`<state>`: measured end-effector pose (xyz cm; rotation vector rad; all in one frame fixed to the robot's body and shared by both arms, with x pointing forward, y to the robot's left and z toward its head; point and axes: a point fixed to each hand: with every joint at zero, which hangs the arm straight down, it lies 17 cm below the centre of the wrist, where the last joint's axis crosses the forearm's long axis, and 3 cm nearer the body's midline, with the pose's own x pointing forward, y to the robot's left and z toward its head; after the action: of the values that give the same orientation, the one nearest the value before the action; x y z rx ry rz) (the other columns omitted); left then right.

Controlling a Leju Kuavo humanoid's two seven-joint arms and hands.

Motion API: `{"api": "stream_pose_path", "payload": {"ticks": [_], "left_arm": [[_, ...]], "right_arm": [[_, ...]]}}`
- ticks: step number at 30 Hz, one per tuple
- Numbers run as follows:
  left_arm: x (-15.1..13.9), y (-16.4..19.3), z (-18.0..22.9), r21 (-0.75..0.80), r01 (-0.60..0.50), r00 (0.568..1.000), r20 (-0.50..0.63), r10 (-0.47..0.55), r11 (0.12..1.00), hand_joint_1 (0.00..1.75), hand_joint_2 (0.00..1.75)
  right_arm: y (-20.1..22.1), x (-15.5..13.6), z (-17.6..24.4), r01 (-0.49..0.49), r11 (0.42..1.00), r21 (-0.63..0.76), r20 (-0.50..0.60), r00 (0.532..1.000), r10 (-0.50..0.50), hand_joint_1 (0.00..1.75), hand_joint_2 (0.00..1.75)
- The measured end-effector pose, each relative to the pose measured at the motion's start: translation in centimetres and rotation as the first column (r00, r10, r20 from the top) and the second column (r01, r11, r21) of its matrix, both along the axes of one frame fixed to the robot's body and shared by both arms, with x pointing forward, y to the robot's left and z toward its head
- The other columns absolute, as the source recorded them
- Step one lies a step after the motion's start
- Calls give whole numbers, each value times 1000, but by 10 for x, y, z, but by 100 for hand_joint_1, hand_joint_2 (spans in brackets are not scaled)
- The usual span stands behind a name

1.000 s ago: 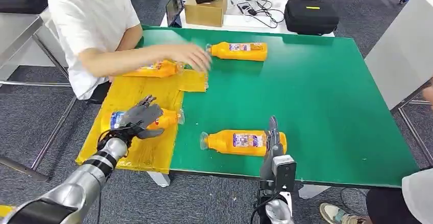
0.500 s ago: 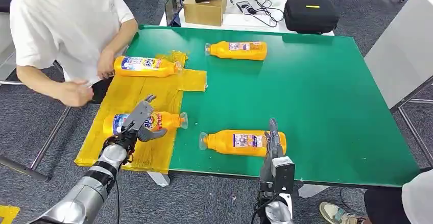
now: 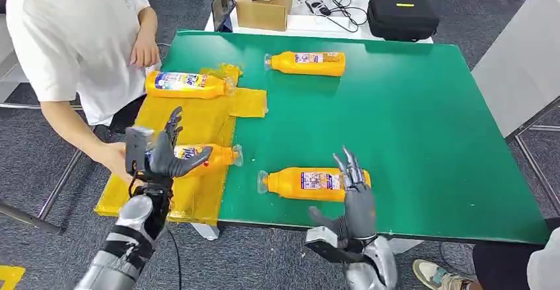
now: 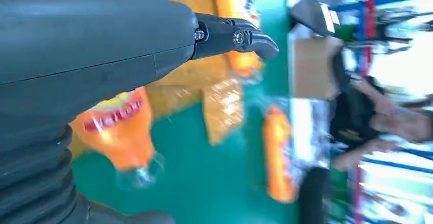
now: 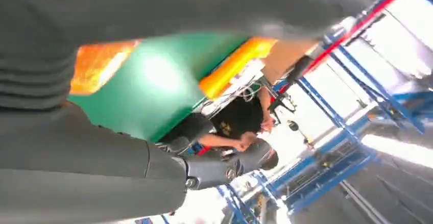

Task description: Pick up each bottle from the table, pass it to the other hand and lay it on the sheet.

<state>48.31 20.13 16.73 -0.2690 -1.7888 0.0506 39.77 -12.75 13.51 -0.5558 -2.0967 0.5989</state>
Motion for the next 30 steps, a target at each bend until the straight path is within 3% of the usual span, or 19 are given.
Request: {"api": "stream_pose_path", "payload": {"ticks": [3,6,12,20,24,30], "left_arm": [[-20,-1,13,-31,10,999,43,-8,999,0,175],[-38,-3,25,-63,20,996,84,-14,998,0,175],[-68,-2,47,-112,21,988,156,-4,993,0,175],[-91,3,83,-211,-6,970,236,57,977,0,175],[-95,5,94,-235,-45,961,254,106,971,0,175],[-96,5,102,-278,-55,958,255,129,959,0,175]], "right_arm": [[-14,12,-11,39,989,-145,-4,999,-40,0,175],[-31,26,-33,95,929,-358,-7,995,-104,0,175],[-69,48,-51,142,840,-524,-1,986,-168,0,175],[-91,58,-78,68,842,-535,-136,977,-165,0,175],[-96,64,-101,6,844,-536,-247,955,-164,0,175],[-99,73,-117,-46,839,-542,-329,930,-162,0,175]]}}
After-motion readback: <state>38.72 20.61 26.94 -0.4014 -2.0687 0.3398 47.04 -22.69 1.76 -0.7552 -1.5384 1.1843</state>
